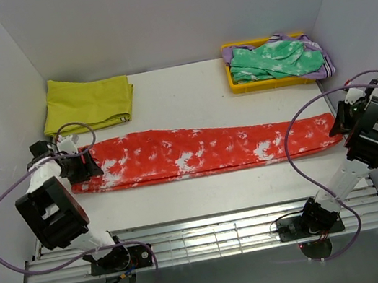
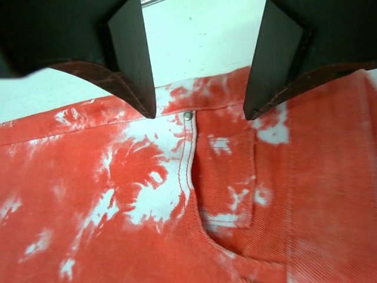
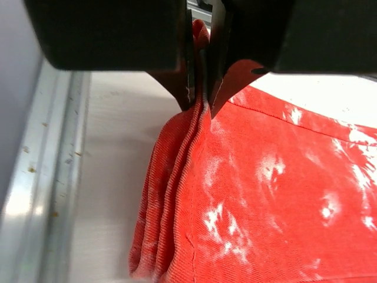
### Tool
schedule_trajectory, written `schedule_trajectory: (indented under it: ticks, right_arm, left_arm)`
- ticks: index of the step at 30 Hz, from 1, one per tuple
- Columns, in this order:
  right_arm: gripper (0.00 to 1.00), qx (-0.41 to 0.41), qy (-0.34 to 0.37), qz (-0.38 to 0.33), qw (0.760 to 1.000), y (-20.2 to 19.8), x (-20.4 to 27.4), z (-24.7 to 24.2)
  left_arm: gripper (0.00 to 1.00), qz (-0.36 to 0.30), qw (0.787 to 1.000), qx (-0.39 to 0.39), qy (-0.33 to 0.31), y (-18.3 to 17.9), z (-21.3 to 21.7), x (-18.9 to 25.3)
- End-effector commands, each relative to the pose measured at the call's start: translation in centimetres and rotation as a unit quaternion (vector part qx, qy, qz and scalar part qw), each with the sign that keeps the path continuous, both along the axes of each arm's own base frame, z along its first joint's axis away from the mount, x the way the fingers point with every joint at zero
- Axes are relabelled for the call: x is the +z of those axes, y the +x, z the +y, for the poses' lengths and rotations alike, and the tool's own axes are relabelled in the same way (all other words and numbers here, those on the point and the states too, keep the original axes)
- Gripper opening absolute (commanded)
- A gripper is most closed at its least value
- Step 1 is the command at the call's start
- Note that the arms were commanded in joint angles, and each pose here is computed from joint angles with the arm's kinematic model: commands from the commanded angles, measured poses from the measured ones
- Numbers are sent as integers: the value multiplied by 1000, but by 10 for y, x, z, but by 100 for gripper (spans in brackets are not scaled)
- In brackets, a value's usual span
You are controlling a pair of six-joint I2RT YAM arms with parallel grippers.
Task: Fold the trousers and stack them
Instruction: Fold the trousers
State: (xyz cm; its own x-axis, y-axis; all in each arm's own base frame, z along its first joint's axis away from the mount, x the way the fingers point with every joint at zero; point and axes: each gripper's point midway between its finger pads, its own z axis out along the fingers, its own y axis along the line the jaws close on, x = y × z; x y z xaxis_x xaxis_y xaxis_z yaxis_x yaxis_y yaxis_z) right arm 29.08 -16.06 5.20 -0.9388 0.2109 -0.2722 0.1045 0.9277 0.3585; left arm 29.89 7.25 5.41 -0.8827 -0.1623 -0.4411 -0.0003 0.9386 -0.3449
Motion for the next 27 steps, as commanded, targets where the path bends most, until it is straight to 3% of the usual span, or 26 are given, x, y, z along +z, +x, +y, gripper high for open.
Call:
schedule_trajectory:
  ticks: [1, 5, 8, 13, 18, 21, 23, 27]
  right_arm:
    - [8, -31, -91, -69, 993, 0, 57, -58]
    - [8, -17, -120, -95, 988, 2, 78, -72]
    - [8, -6, -76, -131, 988, 11, 94, -46]
    - [8, 78, 31, -203, 976, 37, 124, 60]
    - [8, 178, 67, -265, 945, 58, 152, 168]
    - [8, 206, 69, -293, 931, 69, 155, 207]
    - [8, 213, 98, -283, 930, 68, 154, 242]
    - [8, 242, 139, -274, 920, 68, 145, 311]
  left_arm:
    - [73, -104, 993, -45, 22, 10, -6, 48]
    - [79, -138, 987, -40, 68, 11, 3, 72]
    - [83, -112, 989, -7, 98, 11, 20, 63]
    - [83, -52, 994, 11, 98, 7, 30, 29]
    - [76, -16, 997, 26, 67, 6, 26, 2]
    - [66, -12, 998, 25, 50, 9, 22, -7]
    - [60, 4, 999, 23, 44, 7, 22, -18]
    - [57, 15, 999, 21, 44, 3, 22, -27]
